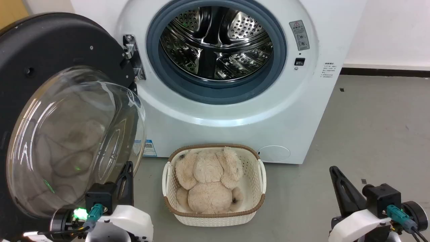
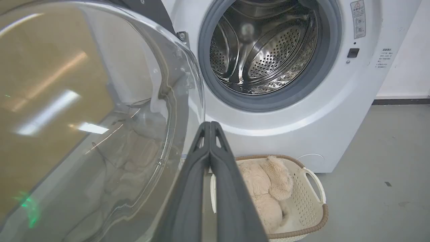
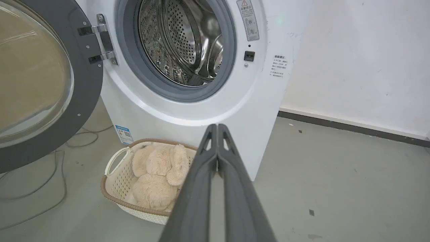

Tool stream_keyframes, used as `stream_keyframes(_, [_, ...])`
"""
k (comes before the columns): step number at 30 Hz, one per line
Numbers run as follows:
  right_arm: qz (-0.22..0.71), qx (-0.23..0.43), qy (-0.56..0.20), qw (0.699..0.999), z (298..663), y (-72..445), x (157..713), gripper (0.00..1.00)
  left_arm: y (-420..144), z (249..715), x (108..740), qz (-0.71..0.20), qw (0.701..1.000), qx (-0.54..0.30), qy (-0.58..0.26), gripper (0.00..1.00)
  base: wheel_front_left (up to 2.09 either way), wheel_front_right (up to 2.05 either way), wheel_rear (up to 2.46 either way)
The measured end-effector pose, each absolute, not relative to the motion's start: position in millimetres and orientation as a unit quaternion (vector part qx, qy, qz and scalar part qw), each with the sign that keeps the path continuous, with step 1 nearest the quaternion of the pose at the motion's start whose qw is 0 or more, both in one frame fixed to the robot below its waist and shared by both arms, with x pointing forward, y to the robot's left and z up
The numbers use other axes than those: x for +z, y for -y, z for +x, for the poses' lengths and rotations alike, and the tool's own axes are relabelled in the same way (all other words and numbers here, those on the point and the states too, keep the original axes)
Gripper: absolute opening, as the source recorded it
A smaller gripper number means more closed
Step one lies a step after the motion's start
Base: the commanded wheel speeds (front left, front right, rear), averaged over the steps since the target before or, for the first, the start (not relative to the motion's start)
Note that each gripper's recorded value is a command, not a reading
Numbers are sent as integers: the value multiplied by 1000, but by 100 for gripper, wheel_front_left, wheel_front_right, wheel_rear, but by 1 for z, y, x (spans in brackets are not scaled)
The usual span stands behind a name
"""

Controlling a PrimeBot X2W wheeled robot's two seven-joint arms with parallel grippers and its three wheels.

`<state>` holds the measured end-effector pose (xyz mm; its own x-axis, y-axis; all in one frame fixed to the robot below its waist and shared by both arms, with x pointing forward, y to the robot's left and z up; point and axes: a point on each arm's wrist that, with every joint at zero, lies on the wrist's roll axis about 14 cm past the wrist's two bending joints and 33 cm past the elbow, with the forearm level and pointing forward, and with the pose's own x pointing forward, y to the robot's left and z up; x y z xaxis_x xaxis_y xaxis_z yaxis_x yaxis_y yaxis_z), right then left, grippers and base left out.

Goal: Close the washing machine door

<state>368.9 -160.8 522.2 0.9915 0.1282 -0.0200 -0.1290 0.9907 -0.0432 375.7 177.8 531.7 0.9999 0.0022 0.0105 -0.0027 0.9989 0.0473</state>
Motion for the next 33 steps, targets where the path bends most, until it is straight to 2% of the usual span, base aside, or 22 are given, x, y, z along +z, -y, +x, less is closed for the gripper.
stream_keyframes(32, [-22,64,-9,998,369,161,522,0,-178,376,532,24,1000,1,5,0,0,0,0])
stream_keyframes(33, [-22,65,-9,998,369,161,522,100,-178,376,532,24,1000,2,5,100,0,0,0])
